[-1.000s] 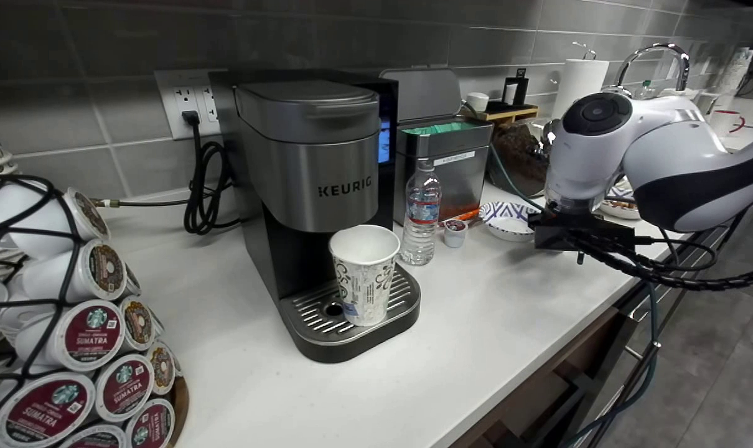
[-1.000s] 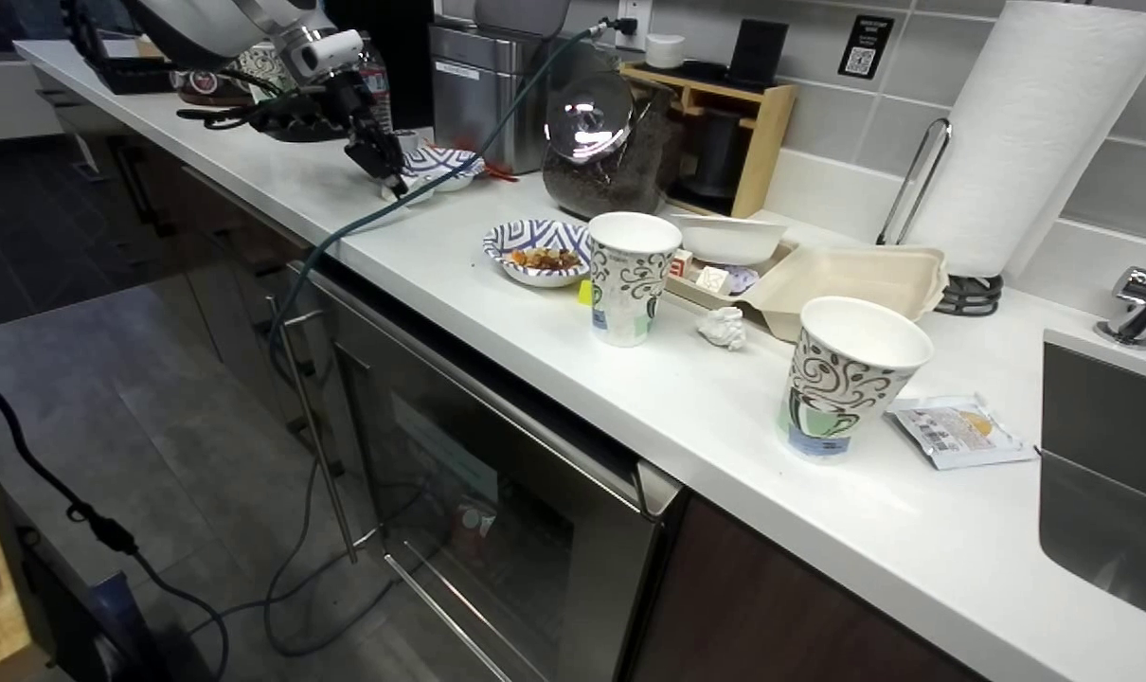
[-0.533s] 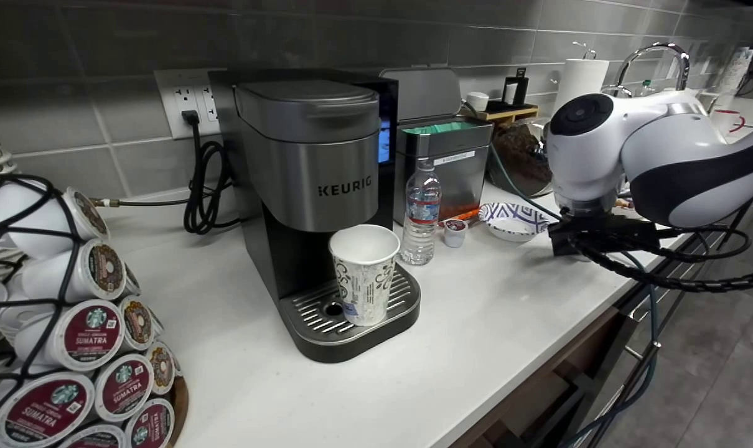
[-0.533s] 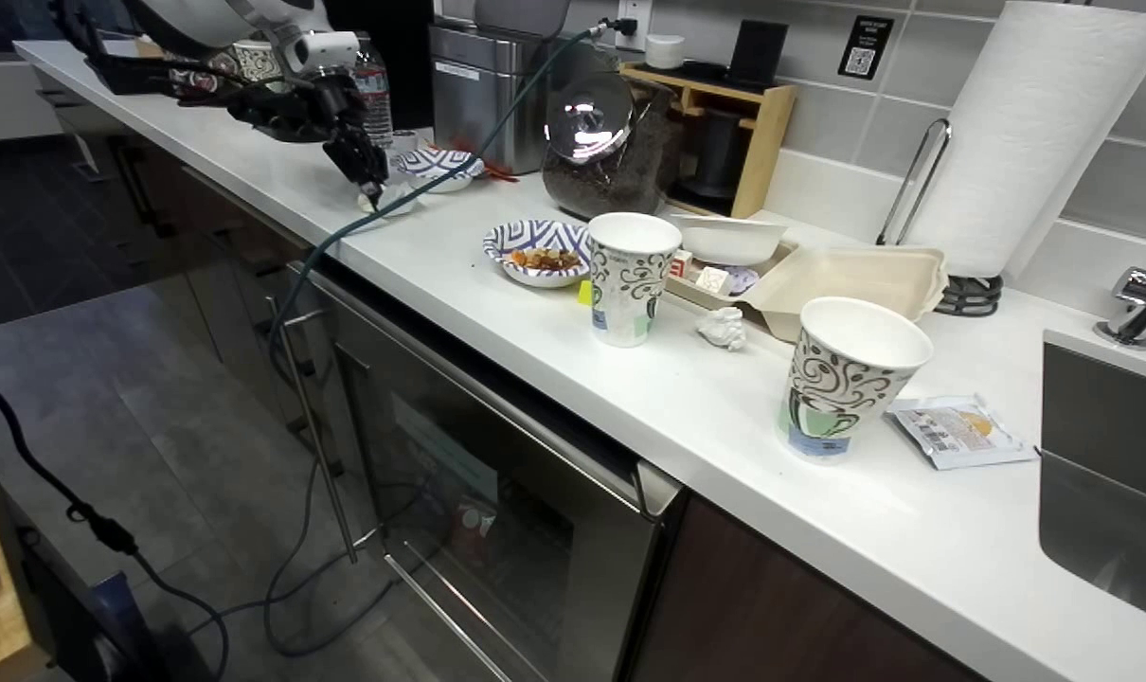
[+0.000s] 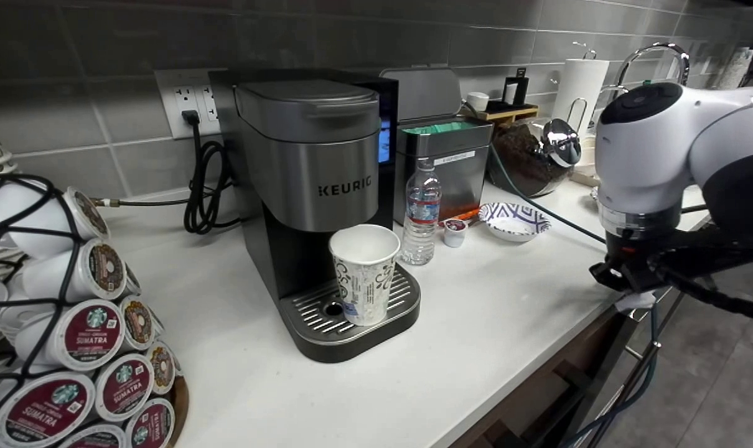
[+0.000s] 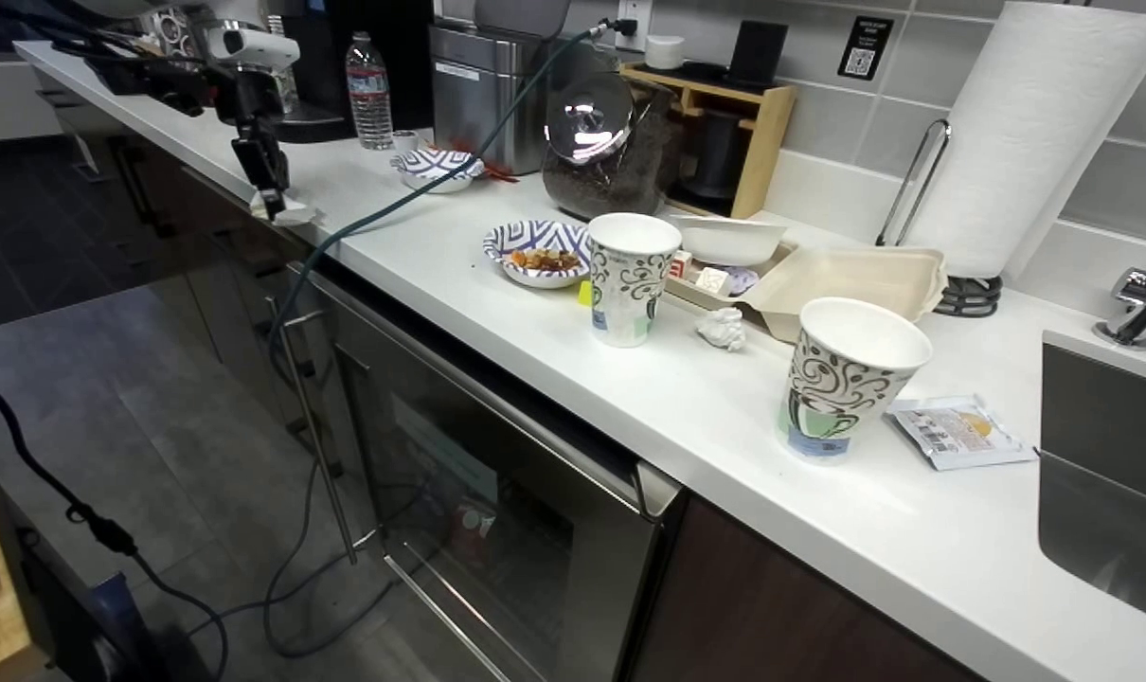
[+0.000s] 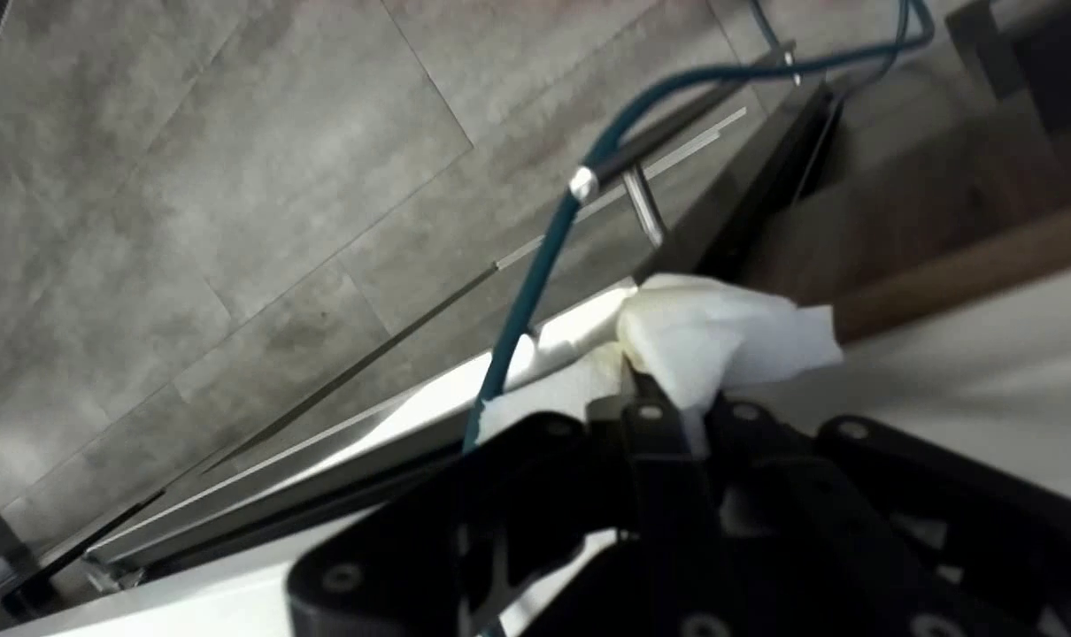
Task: Use the napkin to wipe the counter top
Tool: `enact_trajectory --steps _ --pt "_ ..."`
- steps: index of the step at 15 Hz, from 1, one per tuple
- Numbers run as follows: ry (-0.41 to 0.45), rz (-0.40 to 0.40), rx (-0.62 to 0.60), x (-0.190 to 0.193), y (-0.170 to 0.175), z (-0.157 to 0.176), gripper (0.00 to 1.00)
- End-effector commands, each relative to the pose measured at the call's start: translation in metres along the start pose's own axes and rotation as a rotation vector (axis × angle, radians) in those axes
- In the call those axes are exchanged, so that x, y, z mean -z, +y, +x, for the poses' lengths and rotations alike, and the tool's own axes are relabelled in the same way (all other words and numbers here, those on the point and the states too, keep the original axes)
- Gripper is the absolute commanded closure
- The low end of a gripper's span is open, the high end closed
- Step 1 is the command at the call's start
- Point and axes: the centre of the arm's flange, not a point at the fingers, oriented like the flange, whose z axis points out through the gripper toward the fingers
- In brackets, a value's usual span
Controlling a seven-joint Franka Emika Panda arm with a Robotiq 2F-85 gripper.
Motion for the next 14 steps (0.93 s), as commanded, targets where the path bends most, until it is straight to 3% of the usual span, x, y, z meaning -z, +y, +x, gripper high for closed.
enact_trajectory --steps 1,3,5,11,12,14 --pt "-0.14 0.038 0.14 -0.002 0.041 -0.046 0.98" --pt "-0.152 0.173 0.091 0.018 0.057 -0.044 0.98" --pt "-0.146 0.247 0.009 0.044 0.07 -0.027 0.98" --pt "-0.017 0.385 -0.3 0.055 0.136 0.079 0.98" --pt "-0.033 0.356 -0.228 0.064 0.125 0.056 0.98" --pt "-0.029 0.361 -0.249 0.06 0.138 0.069 0.94"
